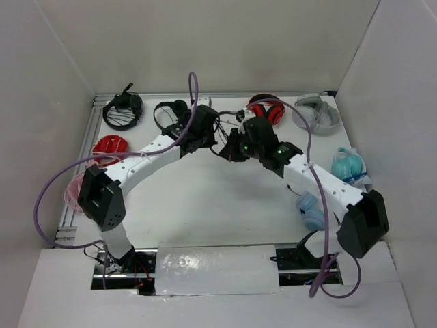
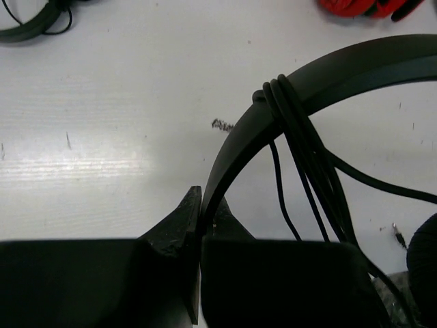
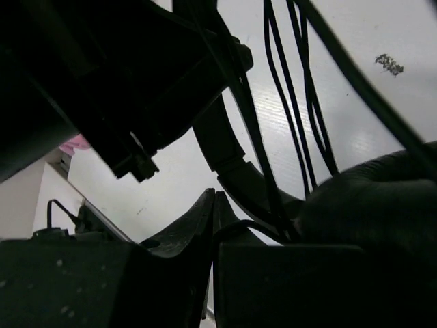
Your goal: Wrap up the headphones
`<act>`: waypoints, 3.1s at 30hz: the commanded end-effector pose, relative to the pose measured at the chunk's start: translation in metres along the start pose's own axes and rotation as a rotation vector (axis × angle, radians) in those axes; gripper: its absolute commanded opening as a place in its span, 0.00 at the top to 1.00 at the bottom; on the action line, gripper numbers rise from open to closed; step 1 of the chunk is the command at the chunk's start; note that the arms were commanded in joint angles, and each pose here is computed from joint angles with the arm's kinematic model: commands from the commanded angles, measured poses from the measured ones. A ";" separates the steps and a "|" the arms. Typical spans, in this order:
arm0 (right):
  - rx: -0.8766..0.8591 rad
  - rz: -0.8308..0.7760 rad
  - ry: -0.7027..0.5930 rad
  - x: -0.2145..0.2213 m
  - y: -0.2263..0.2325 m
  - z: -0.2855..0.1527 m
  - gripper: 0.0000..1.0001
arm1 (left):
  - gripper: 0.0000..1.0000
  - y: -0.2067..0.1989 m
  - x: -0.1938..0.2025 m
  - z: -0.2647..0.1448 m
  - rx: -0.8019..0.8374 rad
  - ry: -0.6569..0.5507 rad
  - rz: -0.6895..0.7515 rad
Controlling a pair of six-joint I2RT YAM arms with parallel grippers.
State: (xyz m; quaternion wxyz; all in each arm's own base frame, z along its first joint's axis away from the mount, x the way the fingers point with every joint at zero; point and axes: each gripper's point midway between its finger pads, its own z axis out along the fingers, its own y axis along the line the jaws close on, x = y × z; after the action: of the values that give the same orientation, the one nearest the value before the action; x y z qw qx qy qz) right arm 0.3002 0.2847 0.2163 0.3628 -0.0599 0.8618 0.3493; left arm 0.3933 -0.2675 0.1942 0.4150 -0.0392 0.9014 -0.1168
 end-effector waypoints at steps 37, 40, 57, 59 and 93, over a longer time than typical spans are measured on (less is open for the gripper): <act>0.214 0.452 0.090 -0.114 -0.186 0.199 0.59 | 1.00 0.007 0.002 0.212 0.126 0.206 -0.082; 0.187 0.419 0.065 -0.127 -0.181 0.198 0.50 | 1.00 0.009 0.002 0.213 0.141 0.217 -0.095; 0.093 0.354 -0.025 -0.160 -0.186 0.224 0.44 | 0.60 -0.004 -0.008 0.204 0.225 0.209 -0.072; 0.097 0.351 -0.029 -0.160 -0.187 0.224 0.43 | 0.57 -0.004 -0.013 0.202 0.232 0.198 -0.067; 0.094 -0.013 -0.237 -0.187 -0.052 0.005 0.00 | 0.01 -0.026 -0.085 -0.070 0.320 -0.107 0.041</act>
State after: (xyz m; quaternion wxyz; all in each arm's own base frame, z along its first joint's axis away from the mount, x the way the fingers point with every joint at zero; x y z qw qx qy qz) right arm 0.4828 0.2435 0.3199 0.4469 -0.0088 0.8241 0.3479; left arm 0.4475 -0.2761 0.2655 0.4305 0.0209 0.8694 -0.2415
